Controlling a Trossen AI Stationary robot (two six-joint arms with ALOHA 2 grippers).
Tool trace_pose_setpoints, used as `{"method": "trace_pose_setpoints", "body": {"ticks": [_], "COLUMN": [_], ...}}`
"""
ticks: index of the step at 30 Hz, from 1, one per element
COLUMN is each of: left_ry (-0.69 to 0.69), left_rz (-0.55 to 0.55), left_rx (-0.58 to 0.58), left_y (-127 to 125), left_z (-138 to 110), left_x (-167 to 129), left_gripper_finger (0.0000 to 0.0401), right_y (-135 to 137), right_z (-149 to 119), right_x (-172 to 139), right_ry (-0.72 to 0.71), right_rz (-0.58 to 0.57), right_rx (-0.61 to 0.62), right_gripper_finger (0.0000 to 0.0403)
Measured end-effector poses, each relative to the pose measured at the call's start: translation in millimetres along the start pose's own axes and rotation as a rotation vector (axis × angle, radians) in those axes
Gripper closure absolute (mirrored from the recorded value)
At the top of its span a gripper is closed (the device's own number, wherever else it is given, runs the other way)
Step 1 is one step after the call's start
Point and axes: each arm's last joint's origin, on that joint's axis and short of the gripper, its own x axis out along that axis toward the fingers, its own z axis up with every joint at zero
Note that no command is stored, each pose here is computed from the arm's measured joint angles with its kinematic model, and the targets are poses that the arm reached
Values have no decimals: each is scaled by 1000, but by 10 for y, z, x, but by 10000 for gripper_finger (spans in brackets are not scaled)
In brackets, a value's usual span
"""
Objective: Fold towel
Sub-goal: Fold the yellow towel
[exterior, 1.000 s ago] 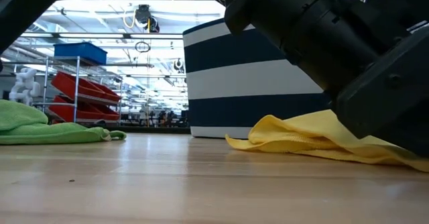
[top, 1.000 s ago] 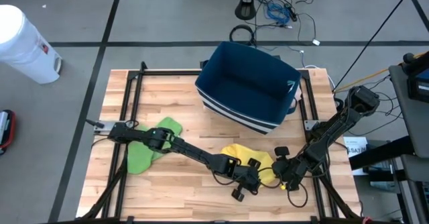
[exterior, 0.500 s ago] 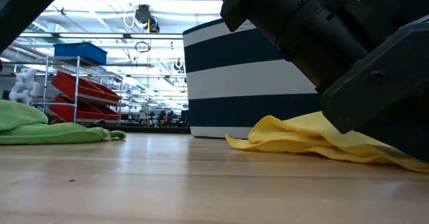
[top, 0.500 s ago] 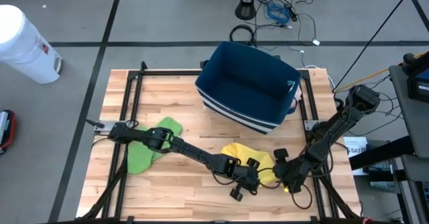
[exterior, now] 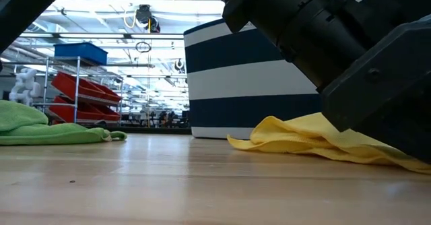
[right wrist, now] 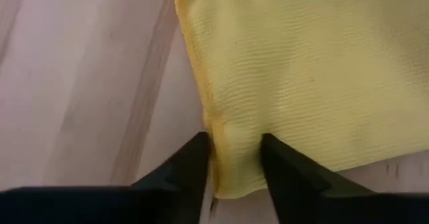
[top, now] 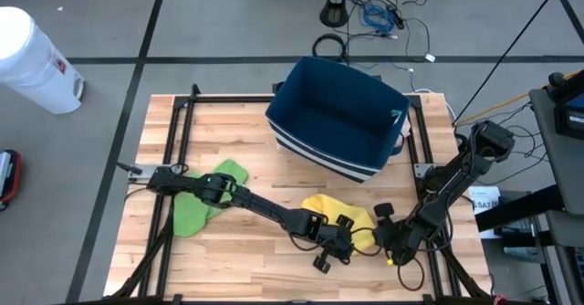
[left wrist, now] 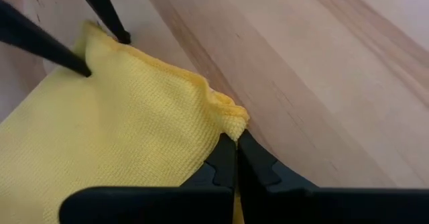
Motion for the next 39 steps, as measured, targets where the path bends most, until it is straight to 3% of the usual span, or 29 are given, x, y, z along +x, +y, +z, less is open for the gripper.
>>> {"method": "trace_pose_setpoints", "body": {"ticks": [6, 15, 19, 23, 28, 31, 33, 34, 35, 37, 39], "left_ry": [2, -16, -49, -106, -349, -422, -381, -359, -345, -340, -353], "left_rz": [-10, -50, -60, -57, -5, 170, 321, 341, 324, 177, 36], "left_rx": [11, 39, 79, 125, 189, 169, 158, 160, 158, 159, 145], "left_y": [-77, -220, -283, -367, -498, -547, -550, -556, -555, -586, -582], "left_z": [18, 193, 458, 750, 1188, 1320, 1324, 1310, 1294, 1257, 1234], "left_x": [4, -210, -638, -1231, -2180, -2521, -2609, -2613, -2606, -2578, -2501], "left_gripper_finger": [400, 401, 401, 401, 401, 401, 401, 401, 401, 401, 401], "right_y": [12, 138, 263, 369, 412, 354, 310, 281, 255, 218, 237], "right_z": [15, 234, 475, 756, 1038, 1125, 1145, 1154, 1153, 1158, 1188], "right_x": [4, -188, -495, -999, -1720, -2003, -2115, -2153, -2170, -2178, -2180], "right_ry": [-16, -121, -233, -387, -616, -673, -648, -634, -619, -600, -592], "right_rz": [15, 113, 196, 290, 370, 288, 230, 197, 161, 137, 237], "right_rx": [-19, -40, -107, -191, -324, -345, -354, -352, -342, -298, -272], "right_gripper_finger": [392, 401, 402, 402, 403, 403, 403, 403, 403, 403, 403]}}
